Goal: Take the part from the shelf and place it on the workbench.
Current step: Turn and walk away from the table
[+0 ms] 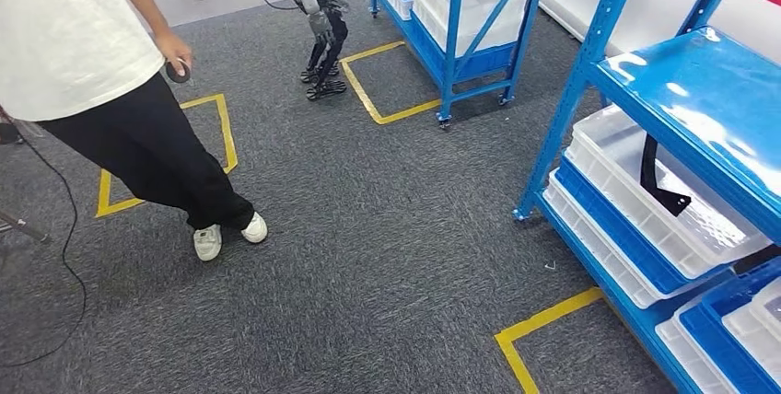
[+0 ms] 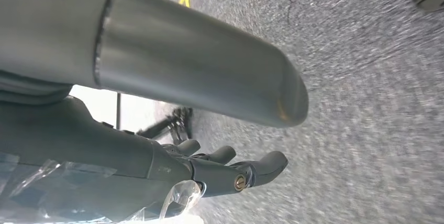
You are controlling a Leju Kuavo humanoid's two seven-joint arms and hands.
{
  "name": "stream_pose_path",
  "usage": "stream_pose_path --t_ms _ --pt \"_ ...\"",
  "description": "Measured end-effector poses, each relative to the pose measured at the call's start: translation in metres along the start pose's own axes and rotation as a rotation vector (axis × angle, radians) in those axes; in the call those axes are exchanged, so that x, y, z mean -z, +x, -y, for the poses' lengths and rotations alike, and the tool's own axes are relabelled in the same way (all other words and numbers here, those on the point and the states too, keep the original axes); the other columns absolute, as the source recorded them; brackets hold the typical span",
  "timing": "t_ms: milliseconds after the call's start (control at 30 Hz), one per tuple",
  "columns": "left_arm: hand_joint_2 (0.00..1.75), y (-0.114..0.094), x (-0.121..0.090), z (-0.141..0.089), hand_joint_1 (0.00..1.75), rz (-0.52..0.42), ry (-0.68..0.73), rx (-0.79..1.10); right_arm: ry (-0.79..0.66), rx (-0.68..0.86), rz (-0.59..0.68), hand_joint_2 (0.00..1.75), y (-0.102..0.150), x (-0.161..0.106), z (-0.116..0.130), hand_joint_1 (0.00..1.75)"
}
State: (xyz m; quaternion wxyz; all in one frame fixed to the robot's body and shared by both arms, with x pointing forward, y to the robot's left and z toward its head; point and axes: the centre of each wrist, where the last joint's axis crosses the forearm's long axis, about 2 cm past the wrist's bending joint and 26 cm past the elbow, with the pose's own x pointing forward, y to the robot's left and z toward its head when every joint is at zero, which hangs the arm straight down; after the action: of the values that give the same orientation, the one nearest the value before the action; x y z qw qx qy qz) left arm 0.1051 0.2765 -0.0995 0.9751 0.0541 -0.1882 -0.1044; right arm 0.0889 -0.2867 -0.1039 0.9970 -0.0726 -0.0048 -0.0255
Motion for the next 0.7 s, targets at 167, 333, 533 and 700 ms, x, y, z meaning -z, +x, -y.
stream_pose_path --t_ms 167,333,533,700 --pt "0.00 0.0030 0.0005 -0.0005 0.00 0.005 0.001 0.000 -0.004 -0.006 -0.007 0.00 -0.0039 0.0008 0.0003 0.00" --pt "0.00 0.0013 0.0001 0.0006 0.00 0.001 -0.002 0.000 -0.009 -0.004 -0.004 0.00 -0.0022 0.0007 0.0020 0.00" --pt "0.00 0.0020 0.0000 0.0022 0.00 0.003 -0.009 0.003 -0.015 -0.001 -0.005 0.00 -0.0021 0.0010 0.0036 0.00" --pt "0.00 0.0061 0.0006 0.0018 0.00 0.012 -0.008 0.007 -0.017 0.002 -0.006 0.00 -0.0027 0.0011 0.0037 0.00"
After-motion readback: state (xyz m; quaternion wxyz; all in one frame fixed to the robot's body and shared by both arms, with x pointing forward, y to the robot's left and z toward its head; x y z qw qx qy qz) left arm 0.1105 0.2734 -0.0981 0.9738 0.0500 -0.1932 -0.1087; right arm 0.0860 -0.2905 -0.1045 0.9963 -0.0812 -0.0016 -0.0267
